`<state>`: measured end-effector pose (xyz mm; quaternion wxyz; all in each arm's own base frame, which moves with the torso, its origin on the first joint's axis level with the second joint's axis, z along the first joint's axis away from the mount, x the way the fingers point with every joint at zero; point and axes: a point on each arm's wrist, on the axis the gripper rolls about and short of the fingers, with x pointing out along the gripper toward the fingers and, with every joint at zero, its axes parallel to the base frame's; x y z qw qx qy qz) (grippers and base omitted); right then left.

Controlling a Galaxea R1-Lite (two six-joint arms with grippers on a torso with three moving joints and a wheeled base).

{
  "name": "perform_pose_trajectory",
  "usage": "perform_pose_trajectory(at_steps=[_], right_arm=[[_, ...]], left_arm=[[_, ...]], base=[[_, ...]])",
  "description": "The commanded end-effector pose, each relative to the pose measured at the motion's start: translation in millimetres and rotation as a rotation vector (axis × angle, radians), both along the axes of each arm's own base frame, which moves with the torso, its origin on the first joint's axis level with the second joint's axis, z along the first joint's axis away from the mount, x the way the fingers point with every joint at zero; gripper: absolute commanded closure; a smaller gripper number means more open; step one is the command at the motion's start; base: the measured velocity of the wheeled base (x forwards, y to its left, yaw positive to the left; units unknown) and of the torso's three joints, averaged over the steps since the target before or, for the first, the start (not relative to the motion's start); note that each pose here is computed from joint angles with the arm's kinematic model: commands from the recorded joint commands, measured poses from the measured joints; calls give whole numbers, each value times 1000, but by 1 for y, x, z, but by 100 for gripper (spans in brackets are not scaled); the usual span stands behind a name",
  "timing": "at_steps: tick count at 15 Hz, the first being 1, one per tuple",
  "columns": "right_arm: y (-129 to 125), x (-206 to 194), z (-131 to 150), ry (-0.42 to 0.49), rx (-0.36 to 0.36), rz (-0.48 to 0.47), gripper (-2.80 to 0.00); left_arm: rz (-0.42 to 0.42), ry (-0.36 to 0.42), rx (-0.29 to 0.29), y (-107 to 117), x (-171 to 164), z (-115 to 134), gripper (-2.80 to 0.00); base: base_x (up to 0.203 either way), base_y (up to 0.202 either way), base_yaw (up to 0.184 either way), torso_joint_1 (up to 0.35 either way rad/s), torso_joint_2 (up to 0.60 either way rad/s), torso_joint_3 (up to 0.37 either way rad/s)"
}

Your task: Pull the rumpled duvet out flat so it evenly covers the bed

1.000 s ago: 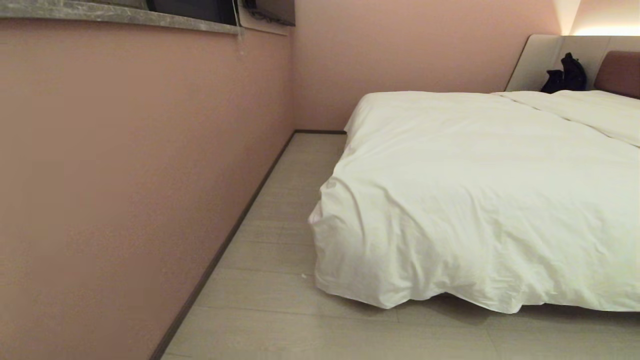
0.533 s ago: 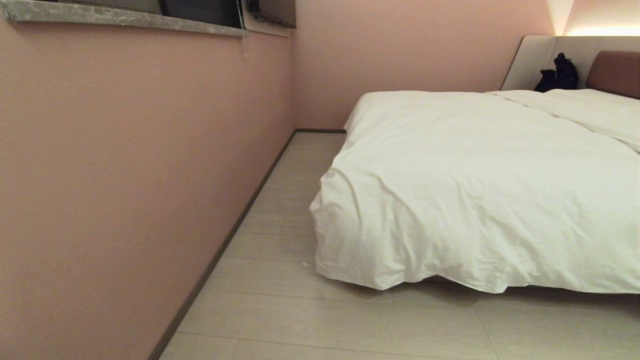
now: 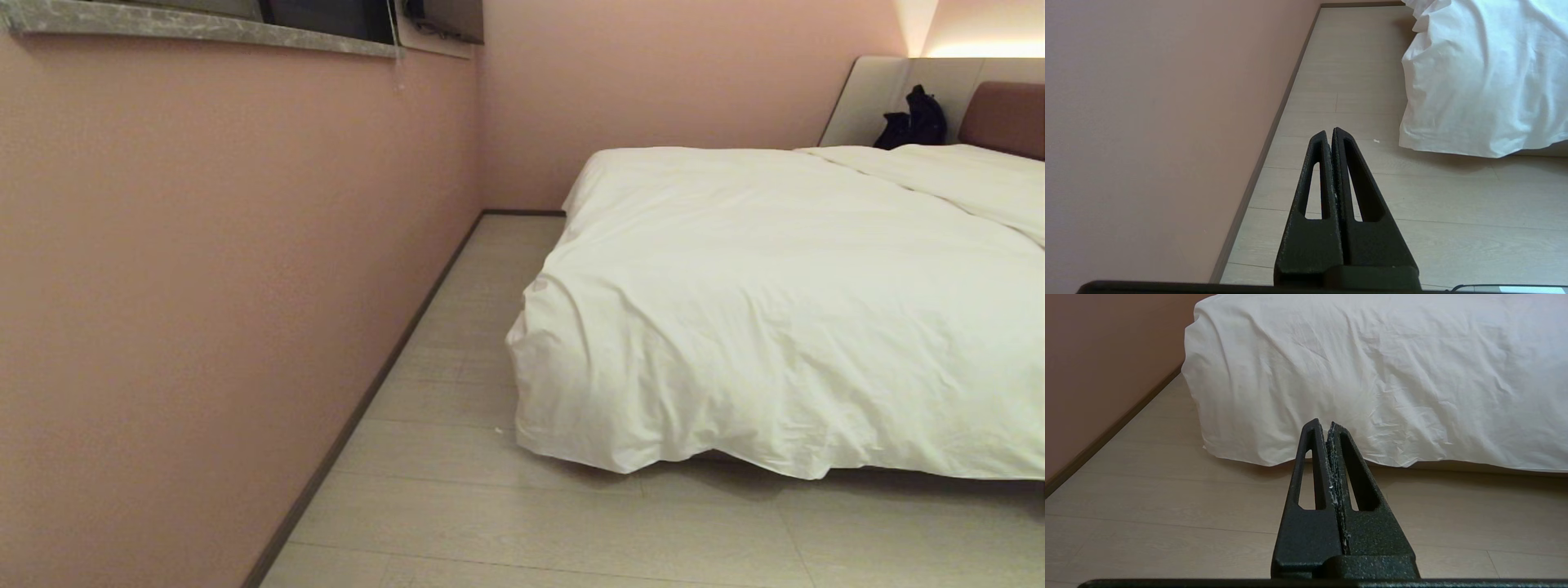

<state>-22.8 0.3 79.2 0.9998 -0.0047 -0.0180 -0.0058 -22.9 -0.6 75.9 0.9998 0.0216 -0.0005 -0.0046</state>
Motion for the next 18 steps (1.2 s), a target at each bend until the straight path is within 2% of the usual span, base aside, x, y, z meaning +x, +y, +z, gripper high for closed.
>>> perform_pose_trajectory(at_steps=[1,18], right_arm=[[0,0,0,-1,0,1,0],[0,0,0,-1,0,1,0]], left_arm=[[0,0,-2,0,0,0,0],[0,-1,-3,0,0,0,0]], base=[[0,0,0,0,0,0],[0,0,0,0,0,0]])
